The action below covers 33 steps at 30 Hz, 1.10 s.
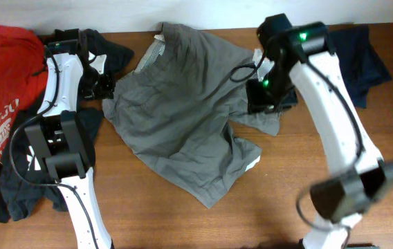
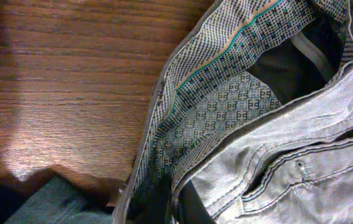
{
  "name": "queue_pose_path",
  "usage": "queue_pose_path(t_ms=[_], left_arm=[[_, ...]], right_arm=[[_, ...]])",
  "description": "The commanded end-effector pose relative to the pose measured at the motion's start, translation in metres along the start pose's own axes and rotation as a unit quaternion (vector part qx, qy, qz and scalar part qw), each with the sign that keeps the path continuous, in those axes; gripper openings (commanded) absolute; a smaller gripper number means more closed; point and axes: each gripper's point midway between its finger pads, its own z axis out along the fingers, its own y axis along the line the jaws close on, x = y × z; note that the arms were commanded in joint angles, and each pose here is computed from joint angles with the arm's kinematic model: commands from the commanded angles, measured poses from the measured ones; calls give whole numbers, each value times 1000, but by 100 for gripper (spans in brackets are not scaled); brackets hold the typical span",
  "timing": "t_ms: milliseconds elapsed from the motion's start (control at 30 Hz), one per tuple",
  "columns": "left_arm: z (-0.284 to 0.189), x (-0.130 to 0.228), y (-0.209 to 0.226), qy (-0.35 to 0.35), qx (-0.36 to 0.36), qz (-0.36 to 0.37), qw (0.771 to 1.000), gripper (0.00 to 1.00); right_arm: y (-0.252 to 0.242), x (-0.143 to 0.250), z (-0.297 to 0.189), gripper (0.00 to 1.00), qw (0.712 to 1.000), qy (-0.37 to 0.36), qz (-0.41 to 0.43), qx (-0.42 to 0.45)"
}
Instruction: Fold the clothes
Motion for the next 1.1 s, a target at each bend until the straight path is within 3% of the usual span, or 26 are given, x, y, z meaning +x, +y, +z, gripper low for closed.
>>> queue_pose_path(t_ms=[0, 267, 500, 800, 1000, 1067], left_arm=[[-14, -10, -7, -25, 11, 5, 1000, 0], [-14, -15, -7, -36, 11, 7, 999, 1], [-13, -18, -10, -41, 11, 12, 999, 1], [-12, -18, -16, -41, 12, 18, 999, 1], [-12, -18, -16, -40, 12, 18, 999, 0], [-12, -17, -17, -39, 12, 18, 999, 1]], right_arm=[[1, 33, -22, 50, 996, -40, 61, 52], [13, 83, 62, 54, 990, -17, 133, 46], [13, 84, 150, 54, 991, -27, 130, 1], [0, 95, 206, 54, 990, -37, 133, -14], [-11, 95, 211, 36, 989, -31, 142, -12], [-11, 92, 211, 25, 989, -37, 141, -13]])
